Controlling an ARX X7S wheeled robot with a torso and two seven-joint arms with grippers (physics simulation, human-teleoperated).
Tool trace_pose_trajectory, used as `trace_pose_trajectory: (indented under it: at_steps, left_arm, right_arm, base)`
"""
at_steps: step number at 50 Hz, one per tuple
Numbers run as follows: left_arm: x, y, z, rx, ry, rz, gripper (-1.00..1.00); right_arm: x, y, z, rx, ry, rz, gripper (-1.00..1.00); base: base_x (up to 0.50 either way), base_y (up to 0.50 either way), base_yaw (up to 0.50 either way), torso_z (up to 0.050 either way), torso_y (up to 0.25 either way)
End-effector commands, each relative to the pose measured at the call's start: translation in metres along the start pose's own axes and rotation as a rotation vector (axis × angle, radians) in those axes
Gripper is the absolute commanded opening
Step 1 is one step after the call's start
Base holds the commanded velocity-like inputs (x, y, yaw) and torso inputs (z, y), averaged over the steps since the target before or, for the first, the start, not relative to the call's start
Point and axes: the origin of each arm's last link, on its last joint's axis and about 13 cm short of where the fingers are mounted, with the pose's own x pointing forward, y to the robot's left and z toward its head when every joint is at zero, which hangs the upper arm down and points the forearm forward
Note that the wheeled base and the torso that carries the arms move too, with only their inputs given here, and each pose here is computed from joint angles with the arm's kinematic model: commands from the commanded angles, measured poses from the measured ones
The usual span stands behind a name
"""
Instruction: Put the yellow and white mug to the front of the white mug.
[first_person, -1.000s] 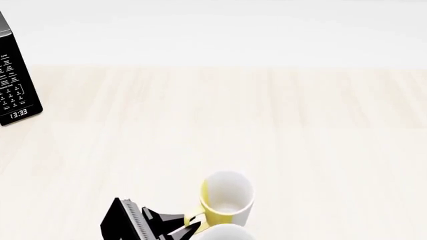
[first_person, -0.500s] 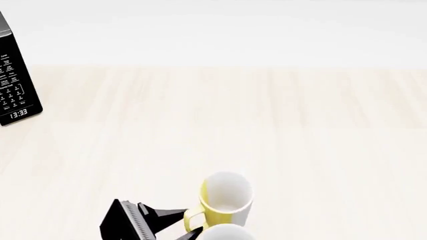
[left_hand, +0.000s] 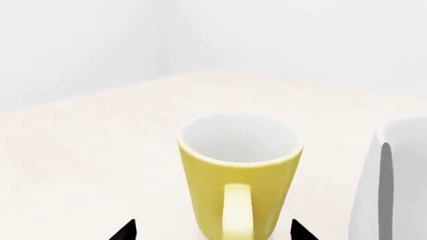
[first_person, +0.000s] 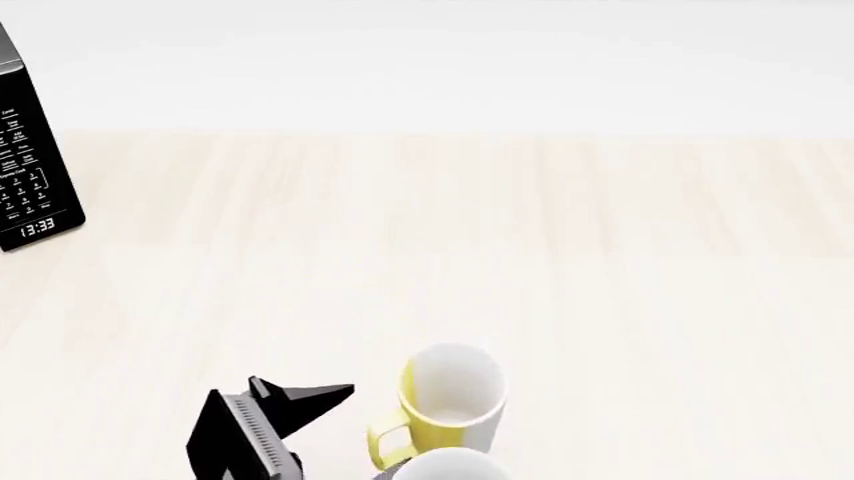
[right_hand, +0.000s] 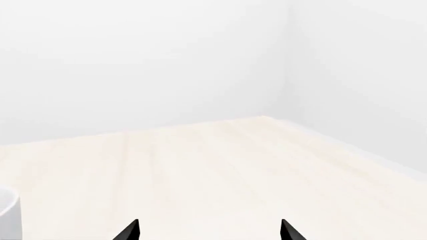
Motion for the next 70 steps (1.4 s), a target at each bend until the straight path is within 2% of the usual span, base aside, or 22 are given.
trace_pose_trajectory:
  at_steps: [1, 15, 19, 22, 23, 24, 26, 30, 31, 32, 33, 37, 46, 51, 54, 60, 62, 64, 65, 67, 68, 70]
  left_arm:
    - [-0.003, 0.006, 0.003, -0.058, -0.084, -0.001, 1.0]
    - [-0.005, 0.012, 0.01, -0.193, -0.324, -0.077, 1.0]
    - [-0.014, 0.006, 0.02, -0.206, -0.418, -0.022, 1.0]
    - [-0.023, 0.001, 0.023, -0.165, -0.456, 0.094, 1.0]
    - [-0.03, -0.002, 0.025, -0.211, -0.507, 0.105, 1.0]
    - [-0.038, -0.007, 0.025, -0.128, -0.526, 0.214, 1.0]
    - [-0.044, -0.012, 0.026, -0.171, -0.531, 0.159, 1.0]
    - [-0.067, -0.026, 0.029, -0.141, -0.587, 0.273, 1.0]
    - [-0.07, -0.027, 0.029, -0.091, -0.597, 0.4, 1.0]
    - [-0.077, -0.034, 0.029, -0.15, -0.624, 0.356, 1.0]
    - [-0.081, -0.037, 0.028, -0.109, -0.63, 0.442, 1.0]
    - [-0.092, -0.053, 0.03, -0.097, -0.641, 0.522, 1.0]
    - [-0.11, -0.072, 0.038, -0.045, -0.676, 0.682, 1.0]
    - [-0.12, -0.077, 0.043, 0.025, -0.767, 0.832, 1.0]
    - [-0.119, -0.08, 0.048, 0.02, -0.764, 0.832, 1.0]
    - [-0.113, -0.073, 0.064, 0.103, -0.797, 0.856, 1.0]
    - [-0.115, -0.077, 0.065, 0.095, -0.811, 0.833, 1.0]
    - [-0.116, -0.079, 0.066, 0.172, -0.82, 0.858, 1.0]
    - [-0.117, -0.082, 0.069, 0.112, -0.831, 0.83, 1.0]
    - [-0.118, -0.085, 0.073, 0.166, -0.832, 0.821, 1.0]
    - [-0.12, -0.088, 0.076, 0.146, -0.85, 0.831, 1.0]
    - [-0.12, -0.09, 0.075, 0.173, -0.844, 0.818, 1.0]
  right_arm:
    - [0.001, 0.001, -0.001, -0.002, 0.003, 0.002, 1.0]
    - [0.001, 0.002, -0.001, -0.001, 0.004, 0.005, 1.0]
    - [0.001, 0.002, 0.0, 0.0, -0.002, 0.012, 1.0]
    - [0.0, 0.003, 0.002, -0.001, -0.02, 0.027, 1.0]
    - [-0.001, 0.003, 0.003, -0.001, -0.027, 0.033, 1.0]
    - [-0.001, 0.004, 0.004, -0.005, -0.036, 0.041, 1.0]
    - [-0.001, 0.005, 0.004, -0.002, -0.04, 0.047, 1.0]
    - [0.003, 0.01, 0.005, 0.0, -0.054, 0.066, 1.0]
    - [0.003, 0.012, 0.004, 0.004, -0.057, 0.077, 1.0]
    - [0.003, 0.014, 0.005, 0.002, -0.07, 0.084, 1.0]
    - [0.002, 0.015, 0.006, -0.004, -0.088, 0.079, 1.0]
    - [-0.004, 0.016, 0.015, -0.027, -0.186, 0.068, 1.0]
    - [-0.007, 0.013, 0.019, 0.036, -0.325, 0.047, 1.0]
    - [-0.009, 0.013, 0.034, -0.031, -0.422, 0.057, 1.0]
    - [-0.01, 0.015, 0.033, -0.031, -0.409, 0.048, 1.0]
    - [-0.014, 0.02, 0.057, -0.024, -0.519, 0.032, 1.0]
    - [-0.014, 0.015, 0.047, -0.031, -0.509, -0.01, 1.0]
    - [-0.011, 0.014, 0.043, -0.047, -0.459, 0.021, 1.0]
    - [-0.014, 0.012, 0.053, -0.012, -0.466, 0.023, 1.0]
    - [-0.017, 0.014, 0.063, -0.088, -0.5, 0.033, 1.0]
    - [-0.018, 0.015, 0.065, -0.11, -0.52, 0.079, 1.0]
    - [-0.018, 0.013, 0.063, -0.091, -0.526, 0.047, 1.0]
  base:
    - [0.0, 0.0, 0.0, 0.0, 0.0]
    - [0.0, 0.0, 0.0, 0.0, 0.0]
    - [0.0, 0.0, 0.0, 0.0, 0.0]
    - [0.0, 0.0, 0.0, 0.0, 0.0]
    - [0.0, 0.0, 0.0, 0.0, 0.0]
    - [0.0, 0.0, 0.0, 0.0, 0.0]
    - [0.0, 0.0, 0.0, 0.0, 0.0]
    - [0.0, 0.0, 0.0, 0.0, 0.0]
    - [0.0, 0.0, 0.0, 0.0, 0.0]
    - [0.0, 0.0, 0.0, 0.0, 0.0]
    - [0.0, 0.0, 0.0, 0.0, 0.0]
    - [0.0, 0.0, 0.0, 0.0, 0.0]
    - [0.0, 0.0, 0.0, 0.0, 0.0]
    - [0.0, 0.0, 0.0, 0.0, 0.0]
    - [0.0, 0.0, 0.0, 0.0, 0.0]
    - [0.0, 0.0, 0.0, 0.0, 0.0]
    - [0.0, 0.0, 0.0, 0.0, 0.0]
    - [0.0, 0.0, 0.0, 0.0, 0.0]
    - [0.0, 0.0, 0.0, 0.0, 0.0]
    - [0.0, 0.0, 0.0, 0.0, 0.0]
    - [0.0, 0.0, 0.0, 0.0, 0.0]
    - [0.0, 0.0, 0.0, 0.0, 0.0]
